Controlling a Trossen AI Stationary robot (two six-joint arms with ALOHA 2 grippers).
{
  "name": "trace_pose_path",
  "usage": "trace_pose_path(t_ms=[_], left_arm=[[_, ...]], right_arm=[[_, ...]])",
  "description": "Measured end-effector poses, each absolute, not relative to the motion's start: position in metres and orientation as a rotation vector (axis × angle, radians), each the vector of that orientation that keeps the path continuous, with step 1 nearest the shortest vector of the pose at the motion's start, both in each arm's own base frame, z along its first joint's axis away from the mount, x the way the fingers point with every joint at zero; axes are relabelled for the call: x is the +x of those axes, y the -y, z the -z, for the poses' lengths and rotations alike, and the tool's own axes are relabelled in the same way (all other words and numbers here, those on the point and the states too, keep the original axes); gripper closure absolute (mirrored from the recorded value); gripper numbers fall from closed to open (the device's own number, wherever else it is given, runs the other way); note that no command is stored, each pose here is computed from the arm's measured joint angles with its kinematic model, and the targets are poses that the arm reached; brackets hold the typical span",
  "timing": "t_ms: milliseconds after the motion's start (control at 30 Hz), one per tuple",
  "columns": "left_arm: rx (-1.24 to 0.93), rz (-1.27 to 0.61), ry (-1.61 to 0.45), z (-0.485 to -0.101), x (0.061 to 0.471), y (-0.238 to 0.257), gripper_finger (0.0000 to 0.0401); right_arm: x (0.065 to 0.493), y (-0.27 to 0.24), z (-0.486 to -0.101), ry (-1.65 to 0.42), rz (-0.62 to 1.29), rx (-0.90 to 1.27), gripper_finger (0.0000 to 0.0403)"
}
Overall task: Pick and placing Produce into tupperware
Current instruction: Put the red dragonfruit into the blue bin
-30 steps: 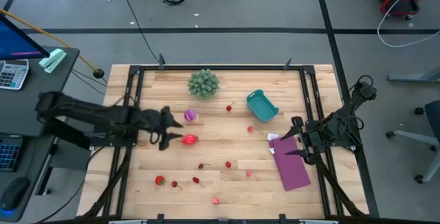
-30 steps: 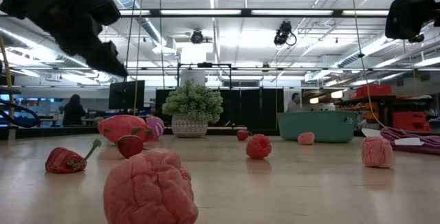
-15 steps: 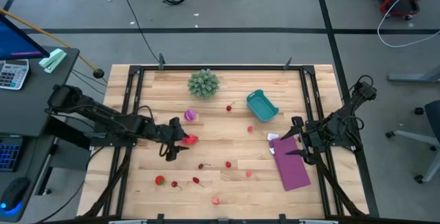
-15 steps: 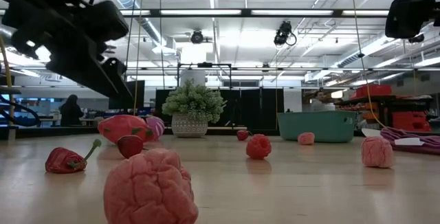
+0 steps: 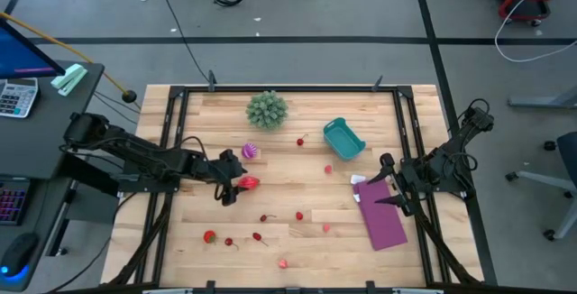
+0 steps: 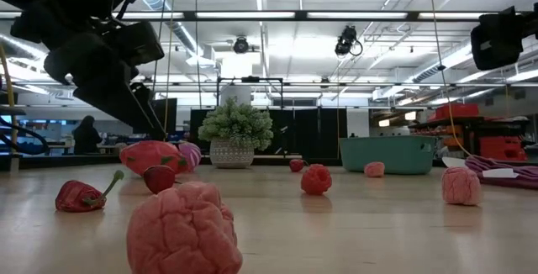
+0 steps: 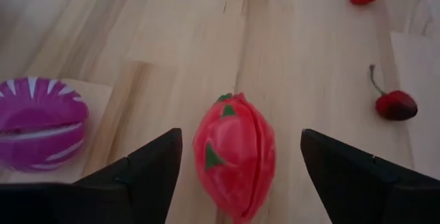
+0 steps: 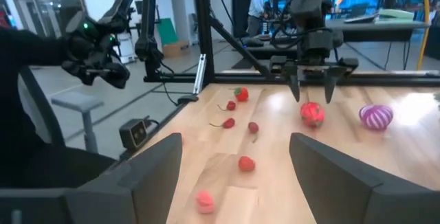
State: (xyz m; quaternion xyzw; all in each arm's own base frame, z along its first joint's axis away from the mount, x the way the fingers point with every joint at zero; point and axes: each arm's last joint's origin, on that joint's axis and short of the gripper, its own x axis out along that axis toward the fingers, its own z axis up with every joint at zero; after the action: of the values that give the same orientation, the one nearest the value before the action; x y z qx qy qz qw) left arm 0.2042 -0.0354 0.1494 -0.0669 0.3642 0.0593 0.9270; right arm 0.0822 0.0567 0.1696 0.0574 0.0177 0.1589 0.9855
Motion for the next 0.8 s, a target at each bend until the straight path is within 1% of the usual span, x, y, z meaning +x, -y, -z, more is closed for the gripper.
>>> trace_pose_path(t_ms=[233,467,800], left_arm=[[-0.121,-0.141,-0.749,-0.147,0.205,0.034,0.0096],[-0.104,-0.162,-0.838,-0.127,0.21,0.034,0.0098],[-0.101,-0.166,-0.838,-0.111,0.221,0.036,0.0099]], right_arm=[[0.082,-0.057,-0.17,-0.035,-0.319,0.118,0.0123],[0.082,-0.057,-0.172,-0.018,-0.32,0.124,0.0123],[0.082,-0.057,-0.174,0.013,-0.319,0.063,0.0123]])
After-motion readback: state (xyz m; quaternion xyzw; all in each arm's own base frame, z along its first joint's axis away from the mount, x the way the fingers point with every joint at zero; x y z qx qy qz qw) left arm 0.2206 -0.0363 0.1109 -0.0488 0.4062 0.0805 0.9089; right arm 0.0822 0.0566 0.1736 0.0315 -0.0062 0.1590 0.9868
